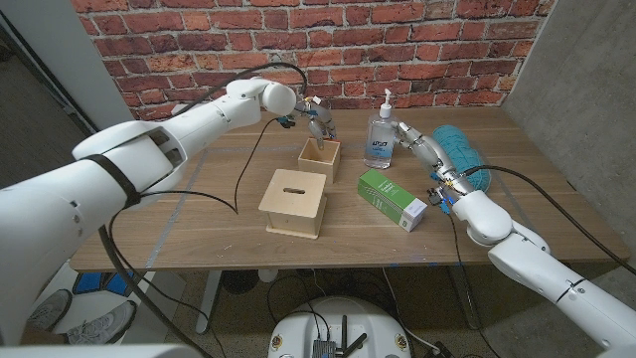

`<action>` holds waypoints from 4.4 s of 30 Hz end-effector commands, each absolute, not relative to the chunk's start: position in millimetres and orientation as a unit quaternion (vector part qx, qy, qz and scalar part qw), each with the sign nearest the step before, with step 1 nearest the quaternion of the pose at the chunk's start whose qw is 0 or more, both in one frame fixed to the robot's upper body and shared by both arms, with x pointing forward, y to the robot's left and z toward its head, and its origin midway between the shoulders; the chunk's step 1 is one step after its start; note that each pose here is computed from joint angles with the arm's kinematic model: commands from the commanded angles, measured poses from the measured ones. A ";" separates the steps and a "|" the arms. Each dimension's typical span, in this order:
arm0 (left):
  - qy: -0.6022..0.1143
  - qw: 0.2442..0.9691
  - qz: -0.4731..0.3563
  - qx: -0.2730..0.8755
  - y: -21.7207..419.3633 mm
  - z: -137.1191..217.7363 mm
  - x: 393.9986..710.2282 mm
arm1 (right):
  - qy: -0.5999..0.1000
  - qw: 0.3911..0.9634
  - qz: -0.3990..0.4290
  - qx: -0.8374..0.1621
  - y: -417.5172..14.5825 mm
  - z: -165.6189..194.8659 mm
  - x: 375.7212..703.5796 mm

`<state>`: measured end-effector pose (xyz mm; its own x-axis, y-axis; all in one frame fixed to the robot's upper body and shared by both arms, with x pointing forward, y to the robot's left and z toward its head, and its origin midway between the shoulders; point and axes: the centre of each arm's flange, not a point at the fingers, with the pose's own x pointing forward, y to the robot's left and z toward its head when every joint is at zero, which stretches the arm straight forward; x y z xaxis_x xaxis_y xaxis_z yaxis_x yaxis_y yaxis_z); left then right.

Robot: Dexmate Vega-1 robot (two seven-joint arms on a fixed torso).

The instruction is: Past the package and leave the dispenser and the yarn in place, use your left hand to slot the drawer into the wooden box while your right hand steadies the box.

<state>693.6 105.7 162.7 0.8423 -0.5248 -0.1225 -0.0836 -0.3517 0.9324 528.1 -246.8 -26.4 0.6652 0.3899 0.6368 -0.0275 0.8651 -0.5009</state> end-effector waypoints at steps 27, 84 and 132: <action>-0.242 0.564 -0.166 0.772 104.6 138.7 696.2 | -0.405 0.834 0.137 -0.349 -231.5 -23.5 513.2; -0.237 0.578 -0.123 0.771 113.9 146.3 683.0 | -0.427 0.736 0.132 -0.508 -212.4 -24.3 499.5; -0.210 0.624 -0.060 0.750 125.2 148.8 657.1 | -0.432 0.588 0.130 -0.671 -187.4 -43.5 471.6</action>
<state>659.3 124.9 150.3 0.9016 -0.4027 0.1580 -0.2378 -0.1562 0.9587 479.2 -195.9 -37.1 0.5924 0.7177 0.3660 0.3998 0.1325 -0.9070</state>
